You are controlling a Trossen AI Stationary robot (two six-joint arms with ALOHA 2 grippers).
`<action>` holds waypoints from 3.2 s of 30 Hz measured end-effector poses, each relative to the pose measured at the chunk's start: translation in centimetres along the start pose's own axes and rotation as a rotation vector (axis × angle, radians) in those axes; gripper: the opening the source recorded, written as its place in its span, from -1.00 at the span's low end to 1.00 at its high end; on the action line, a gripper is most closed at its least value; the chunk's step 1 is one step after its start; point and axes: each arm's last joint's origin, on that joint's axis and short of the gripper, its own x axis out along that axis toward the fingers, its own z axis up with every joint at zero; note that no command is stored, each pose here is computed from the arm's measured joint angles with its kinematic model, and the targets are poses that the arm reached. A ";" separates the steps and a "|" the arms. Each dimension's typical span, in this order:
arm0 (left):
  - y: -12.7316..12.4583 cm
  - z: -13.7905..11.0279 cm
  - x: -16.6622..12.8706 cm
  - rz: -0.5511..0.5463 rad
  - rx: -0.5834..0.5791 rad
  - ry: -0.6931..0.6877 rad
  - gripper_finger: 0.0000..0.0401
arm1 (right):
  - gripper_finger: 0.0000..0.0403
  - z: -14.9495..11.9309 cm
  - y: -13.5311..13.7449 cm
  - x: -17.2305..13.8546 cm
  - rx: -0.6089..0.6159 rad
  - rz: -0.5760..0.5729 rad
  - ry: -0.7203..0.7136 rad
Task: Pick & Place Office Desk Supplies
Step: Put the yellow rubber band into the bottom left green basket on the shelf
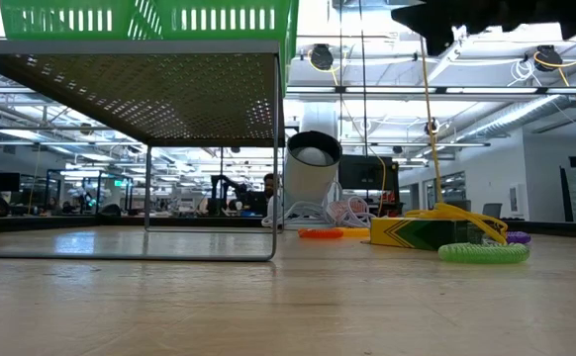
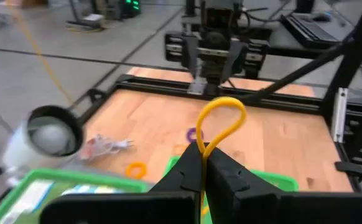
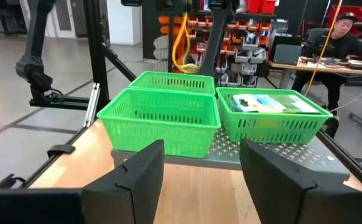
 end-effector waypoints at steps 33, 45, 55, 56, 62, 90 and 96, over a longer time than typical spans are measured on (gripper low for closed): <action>-2.2 -7.6 -4.1 0.131 -0.360 0.096 -0.68 | -0.03 -3.5 0.1 -2.3 0.025 -0.008 -0.136; -1.7 -7.1 -4.6 0.115 -0.391 0.080 0.20 | -0.03 -3.5 0.1 -2.3 0.025 -0.008 -0.135; 1.3 -5.0 -7.2 0.140 -0.429 -0.056 0.40 | -0.03 -3.6 0.1 -2.3 0.026 -0.008 -0.128; 1.5 -4.9 -7.4 0.161 -0.402 -0.078 0.39 | -0.03 -3.6 0.1 -2.3 0.026 -0.008 -0.128; 1.9 -4.8 -7.3 0.276 -0.273 -0.142 0.37 | -0.03 -3.8 0.1 -2.3 0.026 -0.008 -0.103; 4.0 -7.1 -1.2 0.124 -0.179 -0.048 -0.09 | -0.04 -13.0 1.1 -0.2 0.157 -0.131 0.654; 5.4 -8.0 -2.3 0.084 -0.217 -0.135 -0.13 | -0.15 -13.9 1.1 0.1 0.169 -0.138 0.700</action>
